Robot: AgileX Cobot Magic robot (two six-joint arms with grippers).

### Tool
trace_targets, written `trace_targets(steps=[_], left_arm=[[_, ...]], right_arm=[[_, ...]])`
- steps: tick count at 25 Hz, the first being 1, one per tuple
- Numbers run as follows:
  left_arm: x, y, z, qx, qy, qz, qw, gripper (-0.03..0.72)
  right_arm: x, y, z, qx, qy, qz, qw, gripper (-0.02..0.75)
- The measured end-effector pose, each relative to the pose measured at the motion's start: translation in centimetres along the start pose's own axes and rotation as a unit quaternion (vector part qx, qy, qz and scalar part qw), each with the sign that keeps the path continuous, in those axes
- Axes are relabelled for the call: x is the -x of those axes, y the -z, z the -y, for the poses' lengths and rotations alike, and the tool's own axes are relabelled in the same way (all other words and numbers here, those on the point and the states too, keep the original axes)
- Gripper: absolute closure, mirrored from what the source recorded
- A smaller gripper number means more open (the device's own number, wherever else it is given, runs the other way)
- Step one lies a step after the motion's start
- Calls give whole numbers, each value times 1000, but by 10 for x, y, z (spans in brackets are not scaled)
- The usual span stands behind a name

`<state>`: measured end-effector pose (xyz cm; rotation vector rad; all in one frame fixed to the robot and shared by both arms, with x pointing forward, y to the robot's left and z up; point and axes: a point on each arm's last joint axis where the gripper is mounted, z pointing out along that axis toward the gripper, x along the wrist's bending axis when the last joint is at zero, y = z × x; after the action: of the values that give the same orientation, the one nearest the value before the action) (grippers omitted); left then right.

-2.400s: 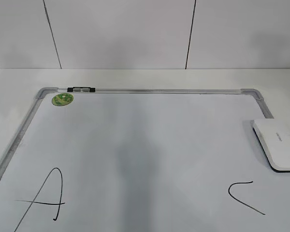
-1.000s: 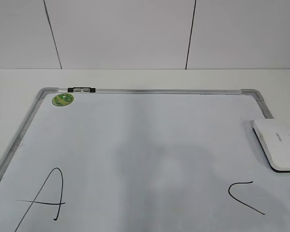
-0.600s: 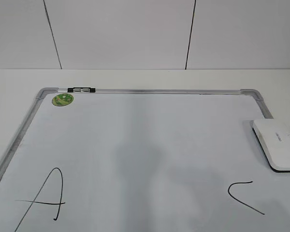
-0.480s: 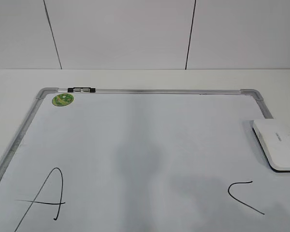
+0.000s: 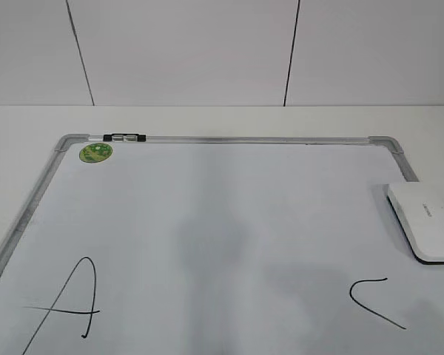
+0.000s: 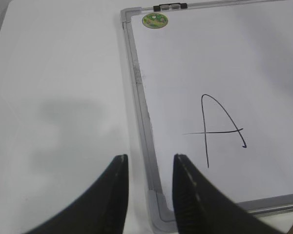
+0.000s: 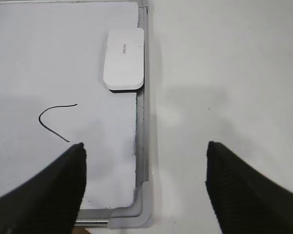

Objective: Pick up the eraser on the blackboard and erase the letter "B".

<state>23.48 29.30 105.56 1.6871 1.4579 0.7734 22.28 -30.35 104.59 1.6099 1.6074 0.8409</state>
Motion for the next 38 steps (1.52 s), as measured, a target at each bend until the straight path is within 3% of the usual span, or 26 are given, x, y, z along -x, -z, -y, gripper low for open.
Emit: trace_targets(steps=[38], left_arm=[[2, 4, 2, 25, 4, 11, 1000, 452]], right_arm=[[3, -5, -1, 12, 10, 17, 1000, 153]])
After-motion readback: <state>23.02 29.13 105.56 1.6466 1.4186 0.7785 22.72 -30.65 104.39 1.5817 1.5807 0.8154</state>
